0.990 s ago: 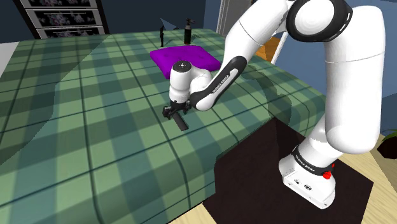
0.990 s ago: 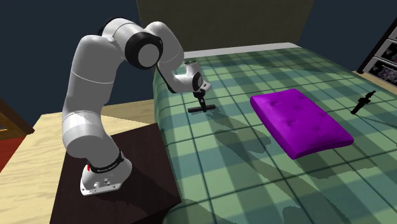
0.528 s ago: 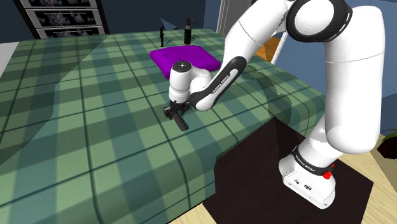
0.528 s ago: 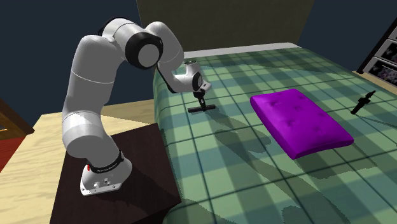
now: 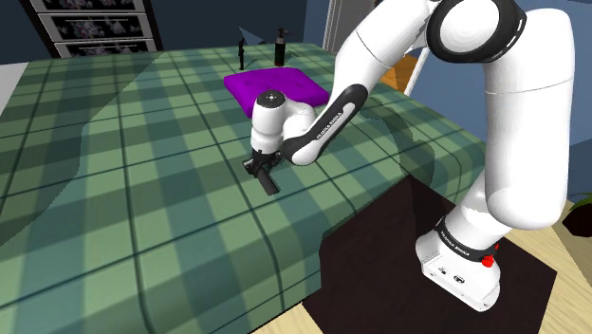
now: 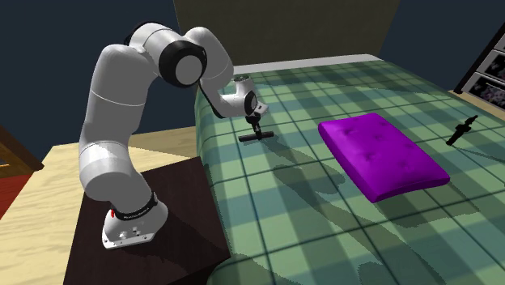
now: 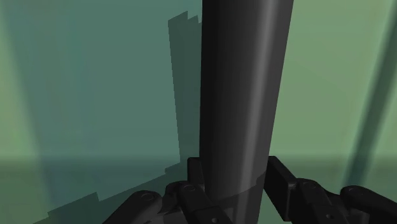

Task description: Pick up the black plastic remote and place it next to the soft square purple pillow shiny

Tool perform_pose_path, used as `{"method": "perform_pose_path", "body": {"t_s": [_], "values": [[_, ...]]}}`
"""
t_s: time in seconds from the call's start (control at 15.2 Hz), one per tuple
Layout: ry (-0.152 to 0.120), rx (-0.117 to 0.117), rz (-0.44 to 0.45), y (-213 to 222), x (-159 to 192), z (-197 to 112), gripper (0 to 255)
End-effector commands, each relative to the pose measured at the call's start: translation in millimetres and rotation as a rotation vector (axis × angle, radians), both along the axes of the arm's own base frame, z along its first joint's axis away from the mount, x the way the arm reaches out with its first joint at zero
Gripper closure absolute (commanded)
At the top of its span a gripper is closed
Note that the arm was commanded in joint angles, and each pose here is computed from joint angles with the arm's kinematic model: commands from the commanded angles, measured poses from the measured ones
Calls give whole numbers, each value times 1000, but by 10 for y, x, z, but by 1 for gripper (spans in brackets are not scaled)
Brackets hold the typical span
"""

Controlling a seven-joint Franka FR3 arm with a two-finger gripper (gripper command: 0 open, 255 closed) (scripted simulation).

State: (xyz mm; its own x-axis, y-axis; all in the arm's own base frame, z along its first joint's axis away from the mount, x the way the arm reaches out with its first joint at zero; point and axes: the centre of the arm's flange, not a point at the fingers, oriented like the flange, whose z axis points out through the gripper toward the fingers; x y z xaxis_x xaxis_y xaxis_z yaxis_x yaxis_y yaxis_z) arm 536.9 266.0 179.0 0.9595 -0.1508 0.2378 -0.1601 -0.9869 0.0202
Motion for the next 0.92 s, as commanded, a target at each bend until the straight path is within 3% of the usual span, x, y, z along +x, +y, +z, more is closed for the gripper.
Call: {"method": "perform_pose_path", "body": {"t_s": [0.0, 0.86], "values": [[17, -10, -8, -61, 1, -47, 255], [17, -10, -8, -61, 1, 639, 255]]}}
